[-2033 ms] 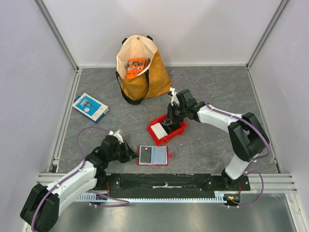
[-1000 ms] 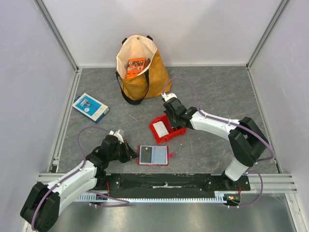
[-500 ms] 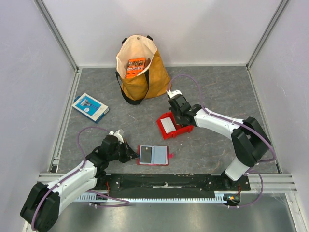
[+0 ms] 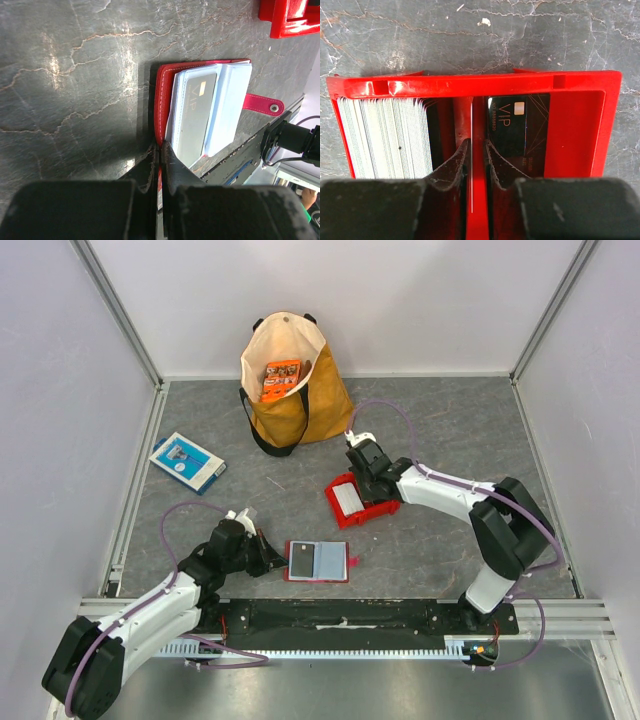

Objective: Put the credit cards into the card holder
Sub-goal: Pick up the credit card from the storage box.

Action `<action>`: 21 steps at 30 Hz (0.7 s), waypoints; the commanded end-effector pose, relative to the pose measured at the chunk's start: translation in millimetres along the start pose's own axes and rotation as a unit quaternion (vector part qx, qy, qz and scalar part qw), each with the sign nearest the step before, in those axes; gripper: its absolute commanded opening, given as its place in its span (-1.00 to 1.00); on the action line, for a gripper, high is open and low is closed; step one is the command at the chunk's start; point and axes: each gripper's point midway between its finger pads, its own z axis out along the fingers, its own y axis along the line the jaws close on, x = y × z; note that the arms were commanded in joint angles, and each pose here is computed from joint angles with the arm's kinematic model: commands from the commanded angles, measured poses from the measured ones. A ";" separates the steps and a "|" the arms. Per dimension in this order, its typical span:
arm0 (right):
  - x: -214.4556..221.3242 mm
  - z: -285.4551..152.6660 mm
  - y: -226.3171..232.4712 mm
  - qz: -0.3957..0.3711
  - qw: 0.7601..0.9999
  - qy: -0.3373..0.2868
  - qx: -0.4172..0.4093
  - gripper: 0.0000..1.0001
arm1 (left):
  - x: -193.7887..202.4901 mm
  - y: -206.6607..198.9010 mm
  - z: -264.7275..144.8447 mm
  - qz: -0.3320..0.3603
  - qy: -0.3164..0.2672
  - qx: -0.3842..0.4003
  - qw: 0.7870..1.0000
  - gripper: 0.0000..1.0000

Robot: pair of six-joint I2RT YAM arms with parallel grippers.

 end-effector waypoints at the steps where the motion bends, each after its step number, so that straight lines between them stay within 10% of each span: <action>1: 3.3 3.4 3.0 0.001 1.000 0.005 -0.006 -0.48 | -2.8 -6.4 0.0 0.006 -0.002 0.010 1.000 -0.97; 7: -8.1 -3.9 -0.4 0.006 1.000 -0.013 -0.001 -0.99 | -3.4 -6.5 -0.2 0.004 -0.003 0.010 1.000 -0.97; 21: -70.5 -87.4 -14.6 0.055 0.994 -0.096 0.004 -1.00 | -4.7 -8.3 0.4 0.007 -0.001 0.009 1.000 -0.96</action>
